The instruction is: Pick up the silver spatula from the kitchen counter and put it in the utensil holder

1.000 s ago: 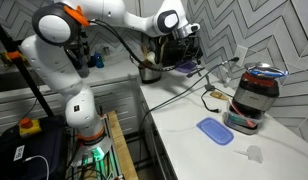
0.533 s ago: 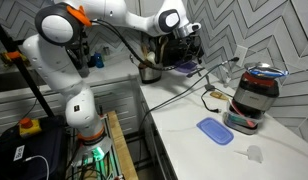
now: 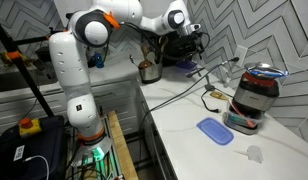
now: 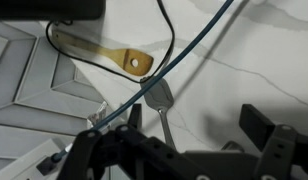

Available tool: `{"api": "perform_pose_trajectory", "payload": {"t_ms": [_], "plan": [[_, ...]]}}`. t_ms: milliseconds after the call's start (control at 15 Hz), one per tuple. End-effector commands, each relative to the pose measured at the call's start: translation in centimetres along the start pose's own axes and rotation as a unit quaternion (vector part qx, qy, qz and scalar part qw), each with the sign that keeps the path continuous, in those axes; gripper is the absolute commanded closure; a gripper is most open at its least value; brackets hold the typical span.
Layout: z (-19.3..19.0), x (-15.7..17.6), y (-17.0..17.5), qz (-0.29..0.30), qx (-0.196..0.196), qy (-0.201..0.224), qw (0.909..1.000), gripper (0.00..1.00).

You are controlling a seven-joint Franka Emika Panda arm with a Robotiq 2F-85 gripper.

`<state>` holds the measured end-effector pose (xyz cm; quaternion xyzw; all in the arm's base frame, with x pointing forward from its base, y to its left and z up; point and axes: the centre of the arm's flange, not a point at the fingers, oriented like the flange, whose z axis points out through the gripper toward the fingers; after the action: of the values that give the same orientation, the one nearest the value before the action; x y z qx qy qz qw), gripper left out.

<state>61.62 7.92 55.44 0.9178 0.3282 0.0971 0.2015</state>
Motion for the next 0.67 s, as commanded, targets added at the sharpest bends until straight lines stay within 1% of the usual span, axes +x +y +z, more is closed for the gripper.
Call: {"api": "perform_pose_trajectory", "payload": {"t_ms": [0, 67, 133, 267, 333, 400, 467, 600], "plan": [[3.2, 7.3, 4.6, -0.101, -0.002, 0.003, 0.9949, 0.0], [4.0, 8.7, 5.0, -0.128, -0.006, 0.001, 0.9918, 0.0], [4.8, 10.3, 5.2, -0.154, -0.006, 0.011, 0.9879, 0.0], [6.5, 13.1, 5.2, -0.206, -0.01, 0.012, 0.9784, 0.0], [6.8, 14.3, 5.5, -0.223, -0.011, 0.014, 0.9746, 0.0], [6.5, 8.7, 2.5, -0.182, -0.003, 0.021, 0.9831, 0.0], [7.0, 9.4, 2.4, -0.187, -0.003, 0.023, 0.9821, 0.0], [7.2, 9.5, 2.3, -0.186, -0.002, 0.022, 0.9823, 0.0]]}}
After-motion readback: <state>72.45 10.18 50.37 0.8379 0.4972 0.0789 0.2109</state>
